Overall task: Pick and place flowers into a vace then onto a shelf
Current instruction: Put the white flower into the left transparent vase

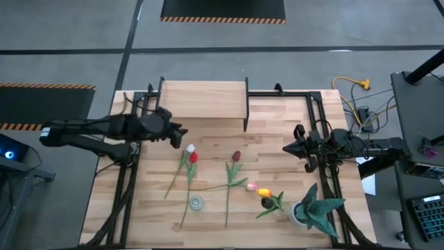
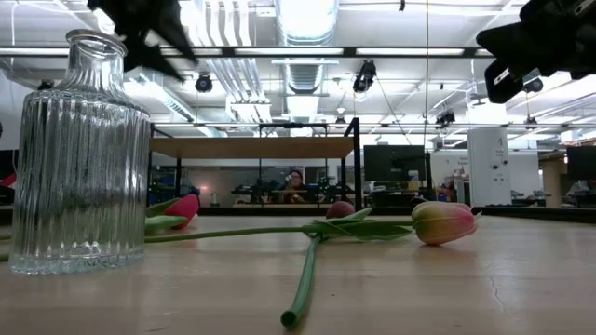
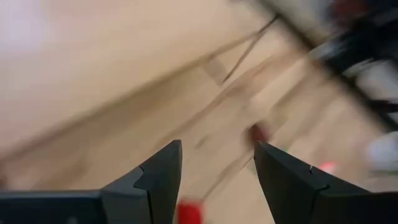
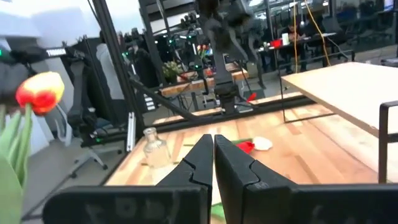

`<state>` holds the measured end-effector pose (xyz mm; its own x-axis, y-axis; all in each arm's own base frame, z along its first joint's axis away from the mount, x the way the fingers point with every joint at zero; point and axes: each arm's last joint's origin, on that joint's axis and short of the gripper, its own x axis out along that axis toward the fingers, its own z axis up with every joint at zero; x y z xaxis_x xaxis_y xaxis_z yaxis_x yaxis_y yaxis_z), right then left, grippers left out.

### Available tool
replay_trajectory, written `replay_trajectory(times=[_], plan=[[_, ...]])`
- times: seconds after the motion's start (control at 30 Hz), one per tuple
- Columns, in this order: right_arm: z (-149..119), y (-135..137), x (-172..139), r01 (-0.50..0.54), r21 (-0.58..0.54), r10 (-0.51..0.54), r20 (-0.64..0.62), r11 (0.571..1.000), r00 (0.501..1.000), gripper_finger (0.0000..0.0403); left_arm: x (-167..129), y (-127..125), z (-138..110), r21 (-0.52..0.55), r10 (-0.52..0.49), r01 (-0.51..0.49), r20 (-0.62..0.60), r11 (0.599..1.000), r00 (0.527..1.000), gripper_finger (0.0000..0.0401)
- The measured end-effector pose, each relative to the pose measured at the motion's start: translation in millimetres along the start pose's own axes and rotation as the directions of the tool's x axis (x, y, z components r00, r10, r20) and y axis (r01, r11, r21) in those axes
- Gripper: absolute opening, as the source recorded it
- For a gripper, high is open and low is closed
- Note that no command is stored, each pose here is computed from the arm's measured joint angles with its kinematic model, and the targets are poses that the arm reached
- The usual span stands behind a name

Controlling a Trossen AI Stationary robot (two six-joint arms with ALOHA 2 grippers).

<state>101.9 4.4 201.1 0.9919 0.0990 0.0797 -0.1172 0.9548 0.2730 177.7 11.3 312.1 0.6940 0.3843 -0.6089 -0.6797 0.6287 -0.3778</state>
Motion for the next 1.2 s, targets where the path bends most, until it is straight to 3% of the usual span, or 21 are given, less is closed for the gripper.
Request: replay_trajectory(times=[0.1, 0.23, 0.37, 0.57, 0.73, 0.93, 1.2], plan=[[5, 1, 0, -0.004, -0.010, 0.004, 0.015, 1.000, 1.000, 0.0008, 11, -1, -7, -0.067, 0.074, -0.083, -0.125, 0.994, 0.989, 0.0185], [6, 2, -1, -0.002, -0.096, 0.004, 0.017, 0.995, 1.000, 0.0008, 25, -4, -16, -0.117, 0.083, -0.116, -0.255, 0.986, 0.963, 0.0185], [6, 2, -1, -0.002, -0.110, 0.004, 0.017, 0.994, 1.000, 0.0008, 40, -4, -26, -0.136, 0.127, -0.182, -0.341, 0.974, 0.932, 0.0185], [22, 7, -3, -0.010, -0.112, 0.018, 0.063, 0.994, 0.998, 0.0008, 63, -2, -41, -0.055, 0.258, -0.312, -0.433, 0.949, 0.863, 0.0185], [35, 11, -5, -0.010, -0.186, 0.027, 0.092, 0.982, 0.995, 0.0008, 81, 2, -57, 0.009, 0.334, -0.381, -0.501, 0.925, 0.799, 0.0185], [43, 13, -10, 0.001, -0.266, 0.002, 0.011, 0.964, 1.000, 0.0008, 99, 6, -80, 0.053, 0.317, -0.365, -0.621, 0.929, 0.717, 0.0185], [54, 17, -18, -0.002, -0.276, -0.025, -0.093, 0.961, 0.995, 0.0008, 105, 4, -101, 0.089, 0.271, -0.276, -0.620, 0.957, 0.737, 0.0185]])
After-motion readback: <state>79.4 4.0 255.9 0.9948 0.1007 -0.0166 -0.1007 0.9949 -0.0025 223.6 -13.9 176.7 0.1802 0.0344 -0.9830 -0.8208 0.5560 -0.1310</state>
